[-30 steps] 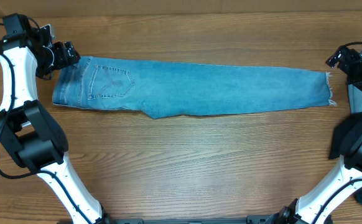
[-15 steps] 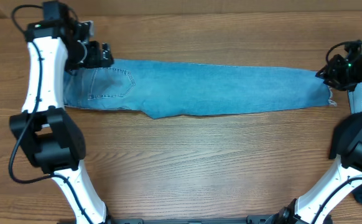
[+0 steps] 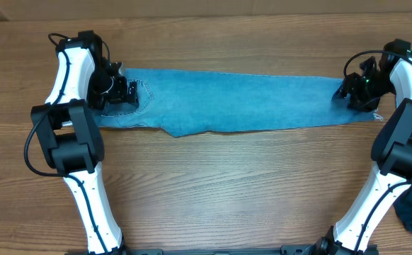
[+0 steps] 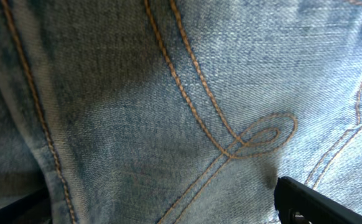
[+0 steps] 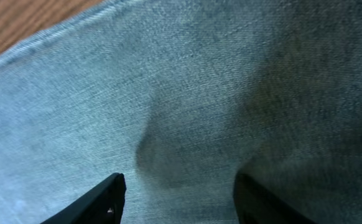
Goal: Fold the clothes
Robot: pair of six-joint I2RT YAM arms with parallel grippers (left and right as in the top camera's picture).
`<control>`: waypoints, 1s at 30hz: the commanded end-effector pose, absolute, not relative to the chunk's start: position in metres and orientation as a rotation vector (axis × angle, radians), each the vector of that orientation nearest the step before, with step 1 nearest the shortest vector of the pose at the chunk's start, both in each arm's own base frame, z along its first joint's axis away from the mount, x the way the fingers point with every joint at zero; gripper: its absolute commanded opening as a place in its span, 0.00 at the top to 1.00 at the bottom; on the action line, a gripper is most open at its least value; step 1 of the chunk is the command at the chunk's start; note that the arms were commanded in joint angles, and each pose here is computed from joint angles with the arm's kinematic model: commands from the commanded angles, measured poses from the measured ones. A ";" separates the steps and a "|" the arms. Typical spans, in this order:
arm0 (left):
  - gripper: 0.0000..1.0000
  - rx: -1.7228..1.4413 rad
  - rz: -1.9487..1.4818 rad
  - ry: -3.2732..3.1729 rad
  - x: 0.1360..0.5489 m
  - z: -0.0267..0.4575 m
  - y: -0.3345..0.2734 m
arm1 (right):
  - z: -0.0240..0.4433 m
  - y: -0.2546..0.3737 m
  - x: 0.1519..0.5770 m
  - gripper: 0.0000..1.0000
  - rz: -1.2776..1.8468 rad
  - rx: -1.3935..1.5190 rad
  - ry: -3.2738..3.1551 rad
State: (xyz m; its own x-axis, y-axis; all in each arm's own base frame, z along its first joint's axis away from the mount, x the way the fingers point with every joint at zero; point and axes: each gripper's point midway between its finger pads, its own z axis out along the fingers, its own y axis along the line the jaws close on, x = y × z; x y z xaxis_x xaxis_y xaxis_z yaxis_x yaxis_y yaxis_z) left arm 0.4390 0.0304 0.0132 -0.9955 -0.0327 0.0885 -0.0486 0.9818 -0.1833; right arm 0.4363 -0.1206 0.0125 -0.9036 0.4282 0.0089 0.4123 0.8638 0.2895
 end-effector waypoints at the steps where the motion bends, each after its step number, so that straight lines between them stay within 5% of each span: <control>1: 0.00 0.067 0.177 -2.876 0.408 -0.025 0.041 | 0.003 -0.133 0.405 0.37 0.255 0.708 3.121; 9: 0.00 0.220 0.091 -2.628 0.352 -0.006 0.061 | -0.017 -0.129 0.349 0.35 0.155 0.785 3.317; 11: 0.00 0.244 0.091 -2.601 0.346 -0.003 0.062 | -0.016 -0.128 0.354 0.27 0.181 0.813 3.294; 18: 0.00 0.252 0.081 -2.677 0.363 -0.012 0.064 | 0.089 -0.184 0.401 0.10 0.179 0.817 2.995; 30: 0.00 0.297 0.222 -2.776 0.389 -0.020 0.049 | 0.038 -0.203 0.379 0.00 0.420 0.740 3.008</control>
State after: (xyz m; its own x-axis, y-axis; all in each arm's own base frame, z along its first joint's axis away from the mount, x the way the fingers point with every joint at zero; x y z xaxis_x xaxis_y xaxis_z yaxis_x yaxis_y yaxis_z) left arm 0.3741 0.0540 0.0025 -0.8951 -0.2098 0.3935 -0.2500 0.9668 -0.0531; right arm 0.3769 -0.2145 0.0466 -0.8711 0.4901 0.0328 0.4844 0.8460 0.2228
